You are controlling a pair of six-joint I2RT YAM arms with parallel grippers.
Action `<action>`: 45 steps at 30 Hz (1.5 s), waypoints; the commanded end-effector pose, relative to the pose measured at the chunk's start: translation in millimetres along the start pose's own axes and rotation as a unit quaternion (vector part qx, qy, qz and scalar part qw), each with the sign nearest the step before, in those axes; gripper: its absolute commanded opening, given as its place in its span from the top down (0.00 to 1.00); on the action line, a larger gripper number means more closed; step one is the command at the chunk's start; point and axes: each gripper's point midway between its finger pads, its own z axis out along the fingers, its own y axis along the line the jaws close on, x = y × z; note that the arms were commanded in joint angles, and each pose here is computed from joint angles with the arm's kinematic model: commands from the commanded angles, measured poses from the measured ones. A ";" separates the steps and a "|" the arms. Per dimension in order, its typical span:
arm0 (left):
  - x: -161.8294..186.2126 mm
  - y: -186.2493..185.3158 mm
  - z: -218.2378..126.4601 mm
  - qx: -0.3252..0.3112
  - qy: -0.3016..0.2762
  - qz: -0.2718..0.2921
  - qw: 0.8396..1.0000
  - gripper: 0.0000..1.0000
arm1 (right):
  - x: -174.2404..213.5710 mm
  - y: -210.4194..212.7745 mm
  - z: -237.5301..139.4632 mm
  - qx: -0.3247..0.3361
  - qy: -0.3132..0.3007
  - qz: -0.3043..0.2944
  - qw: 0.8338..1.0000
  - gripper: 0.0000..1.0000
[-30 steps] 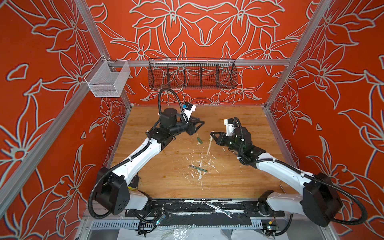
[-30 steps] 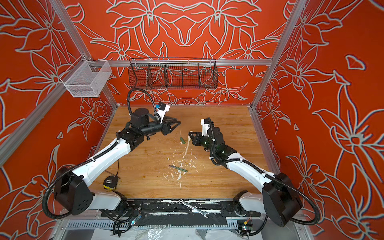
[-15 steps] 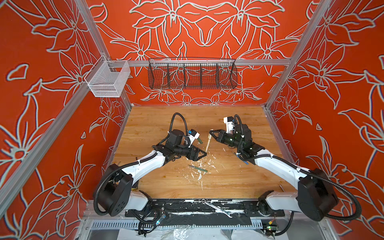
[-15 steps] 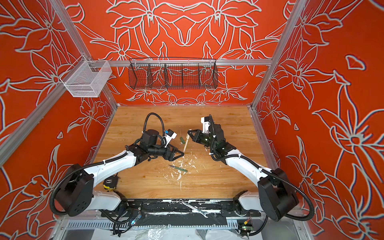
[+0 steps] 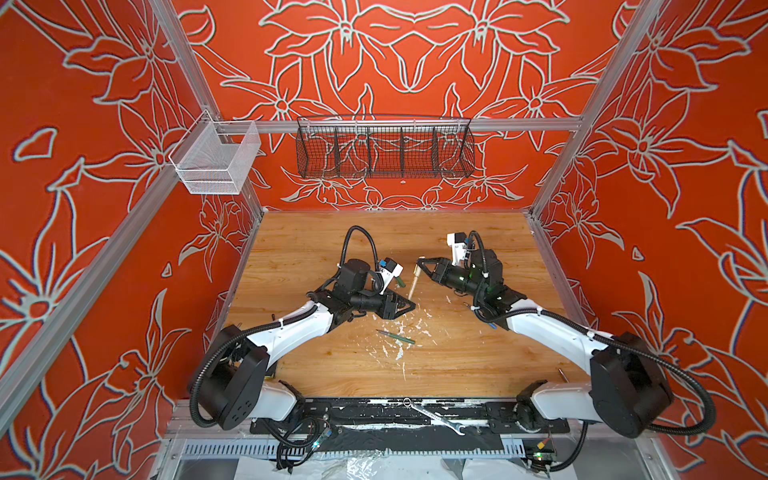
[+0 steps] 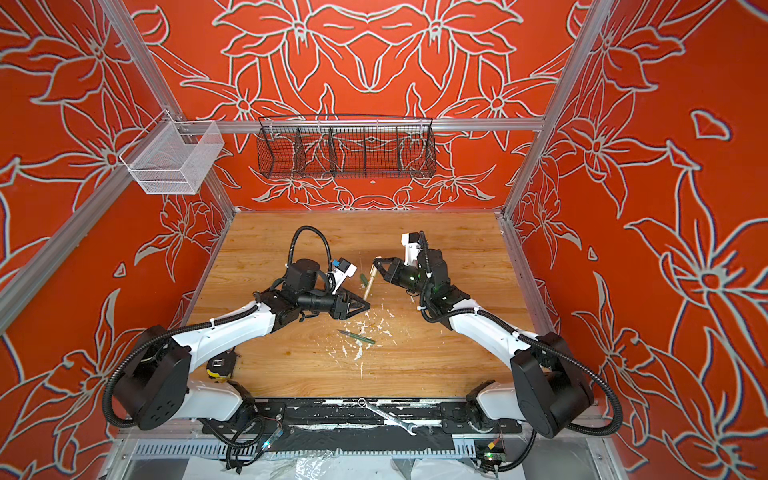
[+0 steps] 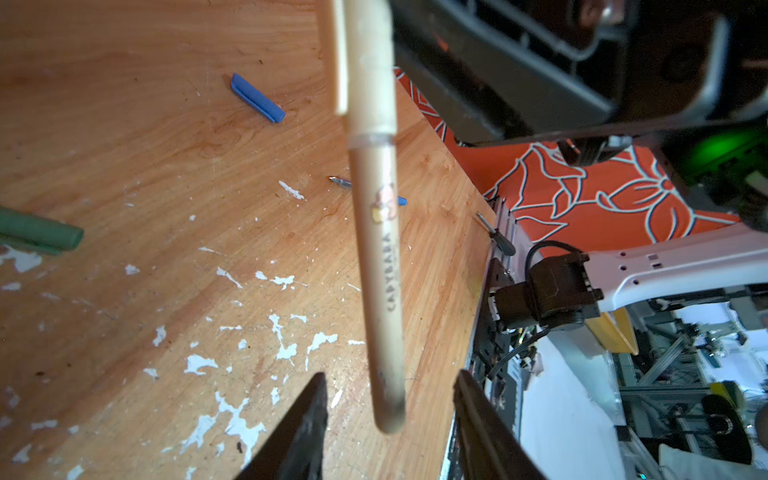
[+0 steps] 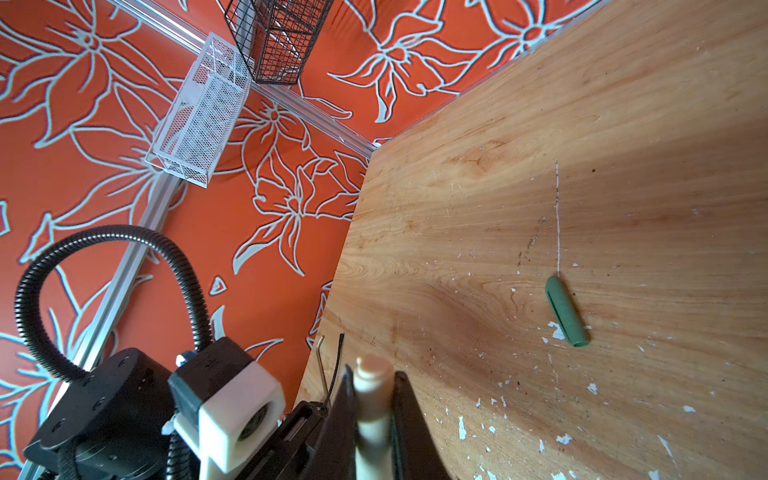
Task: Insert the pens into the pen caps
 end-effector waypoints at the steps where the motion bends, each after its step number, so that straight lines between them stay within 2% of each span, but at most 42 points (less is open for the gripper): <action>1: -7.0 -5.5 2.3 0.012 -0.005 0.008 1.000 0.56 | -0.1 3.1 -0.2 -0.014 -0.001 0.007 1.000 1.00; 5: -9.5 -6.3 2.9 0.013 -0.007 0.009 1.000 0.60 | 0.0 2.1 -1.1 -0.013 -0.003 0.008 1.000 1.00; 10: -10.1 -5.2 4.3 0.013 -0.007 0.006 1.000 0.72 | -0.9 1.7 -3.4 -0.012 -0.009 0.007 1.000 1.00; 16: -15.8 2.4 3.3 -0.016 -0.014 -0.006 1.000 0.80 | 1.3 1.8 -5.9 -0.011 -0.009 0.001 1.000 1.00; 22: -26.5 4.8 5.0 -0.026 -0.021 -0.022 0.999 1.00 | 1.2 1.6 -14.2 -0.009 -0.024 -0.006 1.000 1.00; 33: -70.5 19.4 18.7 -0.055 -0.052 -0.022 0.997 1.00 | 7.9 6.5 -24.7 -0.015 -0.038 -0.039 0.998 1.00; 45: -160.3 30.5 8.5 -0.039 -0.154 0.011 0.987 1.00 | 39.6 -10.5 -19.4 0.013 -0.029 -0.013 0.999 1.00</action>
